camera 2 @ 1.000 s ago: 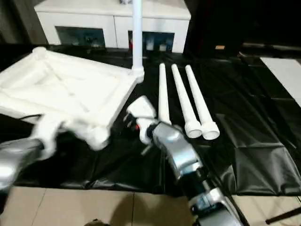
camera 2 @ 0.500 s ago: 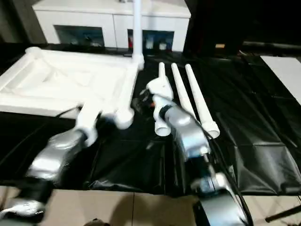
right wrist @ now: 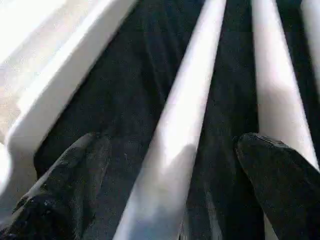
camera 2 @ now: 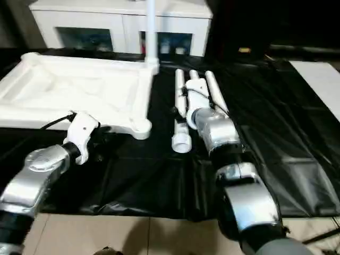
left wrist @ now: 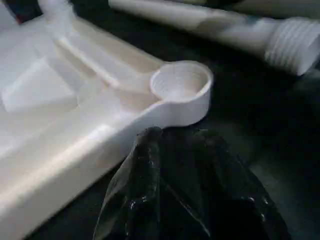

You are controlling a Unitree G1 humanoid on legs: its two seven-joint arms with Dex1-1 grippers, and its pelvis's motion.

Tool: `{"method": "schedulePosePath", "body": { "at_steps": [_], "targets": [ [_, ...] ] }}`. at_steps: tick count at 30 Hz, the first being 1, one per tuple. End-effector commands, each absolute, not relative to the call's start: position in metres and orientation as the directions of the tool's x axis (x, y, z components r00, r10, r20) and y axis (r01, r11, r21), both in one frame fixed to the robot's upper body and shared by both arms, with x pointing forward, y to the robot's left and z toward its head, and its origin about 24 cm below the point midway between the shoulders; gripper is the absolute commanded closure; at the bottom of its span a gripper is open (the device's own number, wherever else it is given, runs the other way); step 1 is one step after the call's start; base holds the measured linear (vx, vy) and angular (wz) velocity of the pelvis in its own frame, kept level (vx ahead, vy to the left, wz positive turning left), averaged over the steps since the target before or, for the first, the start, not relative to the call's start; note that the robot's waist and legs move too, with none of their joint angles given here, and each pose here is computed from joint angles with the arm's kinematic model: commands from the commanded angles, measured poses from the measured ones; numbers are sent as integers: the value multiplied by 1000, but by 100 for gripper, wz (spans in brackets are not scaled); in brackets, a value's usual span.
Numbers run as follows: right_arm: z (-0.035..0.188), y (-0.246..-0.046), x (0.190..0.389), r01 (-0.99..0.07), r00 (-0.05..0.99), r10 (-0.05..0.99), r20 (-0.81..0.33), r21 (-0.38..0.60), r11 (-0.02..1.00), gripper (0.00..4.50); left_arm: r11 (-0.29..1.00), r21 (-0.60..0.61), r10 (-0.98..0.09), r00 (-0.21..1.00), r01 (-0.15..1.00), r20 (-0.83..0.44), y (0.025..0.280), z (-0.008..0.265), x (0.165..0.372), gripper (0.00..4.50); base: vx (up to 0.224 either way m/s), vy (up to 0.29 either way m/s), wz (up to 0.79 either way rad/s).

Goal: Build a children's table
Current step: Pick table leg

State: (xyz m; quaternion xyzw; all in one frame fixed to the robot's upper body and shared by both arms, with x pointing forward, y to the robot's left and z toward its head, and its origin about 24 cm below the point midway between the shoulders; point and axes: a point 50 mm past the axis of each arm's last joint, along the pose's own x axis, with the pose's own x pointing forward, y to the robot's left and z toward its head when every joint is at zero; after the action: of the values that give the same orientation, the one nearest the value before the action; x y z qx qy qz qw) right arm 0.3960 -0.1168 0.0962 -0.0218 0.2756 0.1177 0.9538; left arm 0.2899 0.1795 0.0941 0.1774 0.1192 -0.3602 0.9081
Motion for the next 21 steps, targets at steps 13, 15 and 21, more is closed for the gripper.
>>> {"method": "schedulePosePath", "body": {
  "at_steps": [13,15,21],
  "targets": [
    [58,-125,381,-139,661,183,-728,122,983,24,438,142,-801,457,888,-386,151,128,261,325,0,0,0],
    [57,-125,381,-119,657,194,-729,153,981,34,443,148,-794,464,884,-394,151,129,262,325,0,0,0],
    [55,-126,379,-73,654,229,-721,241,968,85,453,142,-794,471,880,-384,154,134,265,325,0,0,0]
  ]
}}
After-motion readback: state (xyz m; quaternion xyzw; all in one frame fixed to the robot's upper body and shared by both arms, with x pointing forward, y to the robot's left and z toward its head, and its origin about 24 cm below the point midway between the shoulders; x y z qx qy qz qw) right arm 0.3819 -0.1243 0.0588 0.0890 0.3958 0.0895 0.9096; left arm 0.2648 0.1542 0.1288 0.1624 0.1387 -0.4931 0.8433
